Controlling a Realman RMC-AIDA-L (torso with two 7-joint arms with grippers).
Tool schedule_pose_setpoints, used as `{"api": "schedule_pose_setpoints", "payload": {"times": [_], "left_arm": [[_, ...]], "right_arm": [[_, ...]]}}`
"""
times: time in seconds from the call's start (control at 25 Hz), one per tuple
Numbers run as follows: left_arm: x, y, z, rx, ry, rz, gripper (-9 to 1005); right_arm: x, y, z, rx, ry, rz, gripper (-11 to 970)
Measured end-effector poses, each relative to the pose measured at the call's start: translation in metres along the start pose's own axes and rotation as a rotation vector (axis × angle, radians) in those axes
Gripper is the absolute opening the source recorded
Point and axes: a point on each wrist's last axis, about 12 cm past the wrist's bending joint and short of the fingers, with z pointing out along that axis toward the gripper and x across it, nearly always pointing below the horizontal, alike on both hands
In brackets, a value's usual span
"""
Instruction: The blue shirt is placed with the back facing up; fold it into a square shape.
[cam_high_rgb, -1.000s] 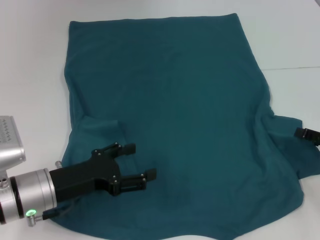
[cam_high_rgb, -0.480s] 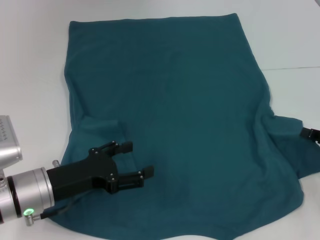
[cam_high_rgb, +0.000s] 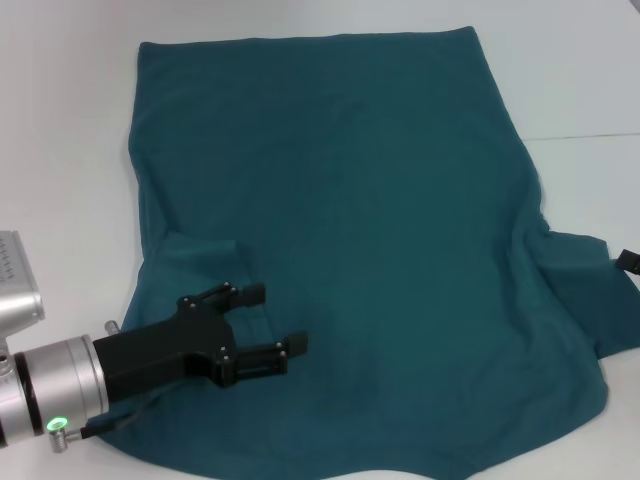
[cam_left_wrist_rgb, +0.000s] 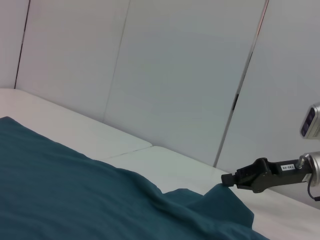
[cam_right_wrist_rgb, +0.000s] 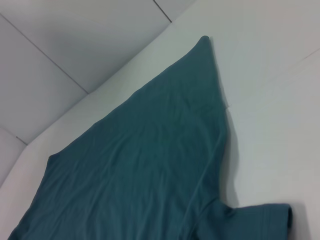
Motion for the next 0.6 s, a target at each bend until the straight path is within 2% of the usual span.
{"api": "schedule_pose_setpoints", "payload": {"times": [0.04,0.6], "left_arm": [[0.0,0.0,0.0,0.0,0.0,-0.001,947],[0.0,0.001,-0.001,-0.002,0.0,-0.002,947]], "right_arm": [[0.0,0.0,0.0,0.0,-0.001,0.001,-1],[-0.013,-0.002,-0.011,-0.031,-0.097,0.016,3]]}}
